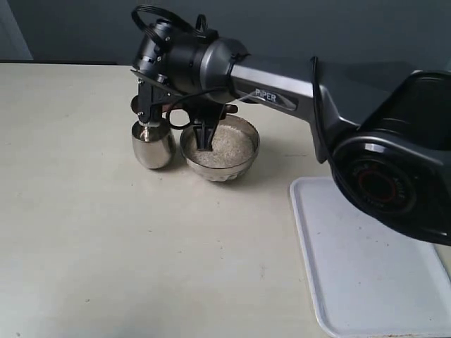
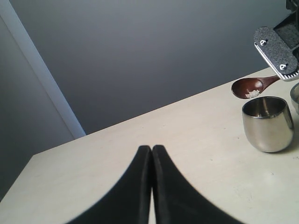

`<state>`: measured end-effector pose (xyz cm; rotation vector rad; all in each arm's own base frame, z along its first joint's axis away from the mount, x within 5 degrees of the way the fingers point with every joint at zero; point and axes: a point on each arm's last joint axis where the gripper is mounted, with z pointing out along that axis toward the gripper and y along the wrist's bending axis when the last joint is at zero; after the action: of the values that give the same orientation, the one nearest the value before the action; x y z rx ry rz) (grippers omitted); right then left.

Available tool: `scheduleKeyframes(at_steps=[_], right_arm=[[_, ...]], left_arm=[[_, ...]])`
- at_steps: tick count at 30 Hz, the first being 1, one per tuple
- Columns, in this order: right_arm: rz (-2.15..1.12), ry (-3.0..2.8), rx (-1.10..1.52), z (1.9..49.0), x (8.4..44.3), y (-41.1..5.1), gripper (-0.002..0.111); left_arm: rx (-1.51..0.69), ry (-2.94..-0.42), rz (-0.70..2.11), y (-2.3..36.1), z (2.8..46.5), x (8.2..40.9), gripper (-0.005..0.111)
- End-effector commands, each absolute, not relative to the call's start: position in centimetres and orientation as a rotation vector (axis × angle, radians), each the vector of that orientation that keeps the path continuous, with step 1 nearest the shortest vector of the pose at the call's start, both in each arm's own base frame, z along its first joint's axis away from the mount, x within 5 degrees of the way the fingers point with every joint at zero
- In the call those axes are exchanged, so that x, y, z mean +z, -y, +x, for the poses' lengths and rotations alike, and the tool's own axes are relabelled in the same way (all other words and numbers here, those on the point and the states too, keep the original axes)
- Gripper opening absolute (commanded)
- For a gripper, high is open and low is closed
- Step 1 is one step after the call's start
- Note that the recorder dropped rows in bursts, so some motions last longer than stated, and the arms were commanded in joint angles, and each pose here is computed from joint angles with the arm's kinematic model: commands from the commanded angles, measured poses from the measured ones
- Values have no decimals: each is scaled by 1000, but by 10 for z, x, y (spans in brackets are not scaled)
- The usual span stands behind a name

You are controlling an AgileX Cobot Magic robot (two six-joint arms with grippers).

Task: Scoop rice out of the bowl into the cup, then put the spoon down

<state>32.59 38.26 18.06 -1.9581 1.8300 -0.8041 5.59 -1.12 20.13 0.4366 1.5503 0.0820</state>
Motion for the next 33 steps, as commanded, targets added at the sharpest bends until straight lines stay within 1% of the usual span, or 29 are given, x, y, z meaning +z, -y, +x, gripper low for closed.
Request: scheduleKeyframes(at_steps=[1, 22, 33], right_arm=[[-1908, -1834, -829, 325, 188, -384, -1], [-1809, -1890, -882, 315, 190, -387, -1], [-1839, -1910, -964, 310, 175, -380, -1]], left_arm=[[76, -1541, 428, 11, 55, 203, 0], [76, -1541, 429, 11, 55, 203, 0], [76, -1541, 429, 11, 55, 203, 0]])
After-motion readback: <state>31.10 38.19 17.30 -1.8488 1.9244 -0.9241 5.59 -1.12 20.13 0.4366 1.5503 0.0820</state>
